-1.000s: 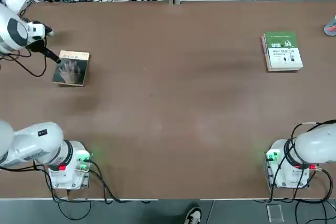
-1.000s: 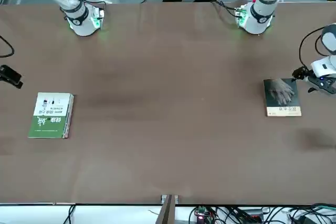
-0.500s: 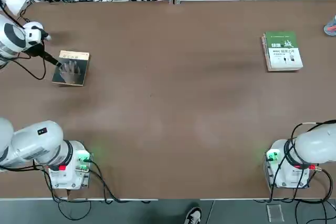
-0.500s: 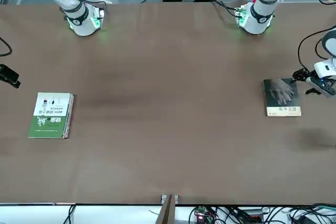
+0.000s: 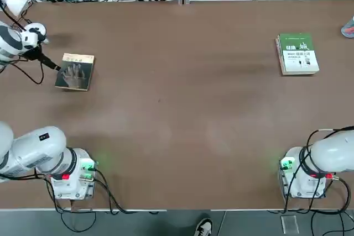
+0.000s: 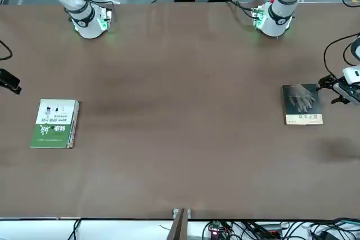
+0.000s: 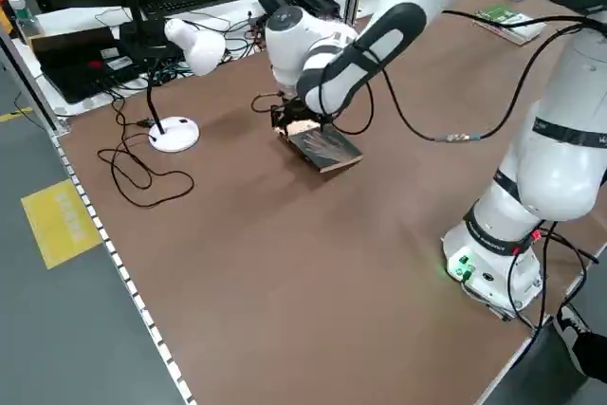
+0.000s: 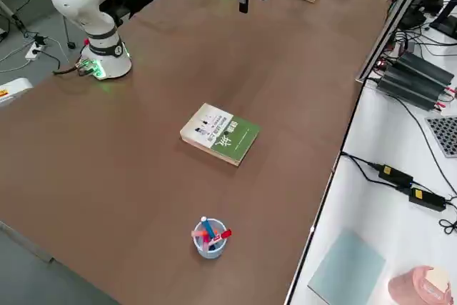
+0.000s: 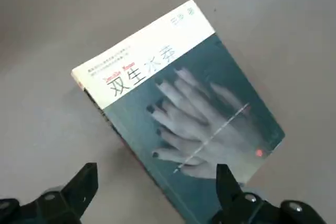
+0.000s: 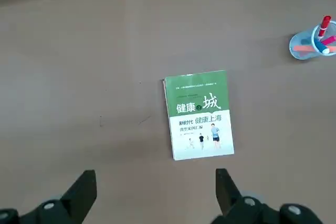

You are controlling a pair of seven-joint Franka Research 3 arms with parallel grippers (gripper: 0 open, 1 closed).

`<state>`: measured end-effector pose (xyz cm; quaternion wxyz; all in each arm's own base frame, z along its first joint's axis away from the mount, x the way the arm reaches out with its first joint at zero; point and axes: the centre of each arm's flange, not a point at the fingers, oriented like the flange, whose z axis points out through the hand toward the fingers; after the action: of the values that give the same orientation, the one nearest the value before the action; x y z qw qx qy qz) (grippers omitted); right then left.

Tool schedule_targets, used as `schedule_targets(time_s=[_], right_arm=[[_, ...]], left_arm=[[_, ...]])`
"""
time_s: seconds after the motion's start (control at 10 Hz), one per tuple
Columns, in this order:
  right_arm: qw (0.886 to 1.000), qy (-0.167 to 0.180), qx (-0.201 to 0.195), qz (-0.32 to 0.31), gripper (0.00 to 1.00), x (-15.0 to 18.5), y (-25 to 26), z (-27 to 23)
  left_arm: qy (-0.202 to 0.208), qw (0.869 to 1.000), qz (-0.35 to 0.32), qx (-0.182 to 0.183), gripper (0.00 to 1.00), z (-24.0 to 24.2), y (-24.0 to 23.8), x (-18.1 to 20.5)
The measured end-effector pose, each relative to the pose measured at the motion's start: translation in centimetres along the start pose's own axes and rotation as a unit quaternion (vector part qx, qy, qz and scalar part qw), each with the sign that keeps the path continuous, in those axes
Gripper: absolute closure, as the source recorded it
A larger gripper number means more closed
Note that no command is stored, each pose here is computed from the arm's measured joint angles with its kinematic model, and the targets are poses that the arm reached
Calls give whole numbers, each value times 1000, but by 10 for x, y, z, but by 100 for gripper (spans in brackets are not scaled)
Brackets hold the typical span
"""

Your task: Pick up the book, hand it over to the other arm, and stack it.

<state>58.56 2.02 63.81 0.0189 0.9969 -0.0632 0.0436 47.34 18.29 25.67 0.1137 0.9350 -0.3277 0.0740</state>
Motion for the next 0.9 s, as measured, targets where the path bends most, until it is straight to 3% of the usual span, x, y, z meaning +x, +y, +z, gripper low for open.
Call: schedule_targets(time_s=[0.5, 0.9], right_arm=[[1000, 4, 0, 1, 0, 0, 1, -5], [1000, 4, -1, 13, 0, 2, 15, -5]], left_arm=[[35, 998, -42, -30, 3, 19, -5, -7], [53, 989, -105, -92, 3, 29, -11, -8]])
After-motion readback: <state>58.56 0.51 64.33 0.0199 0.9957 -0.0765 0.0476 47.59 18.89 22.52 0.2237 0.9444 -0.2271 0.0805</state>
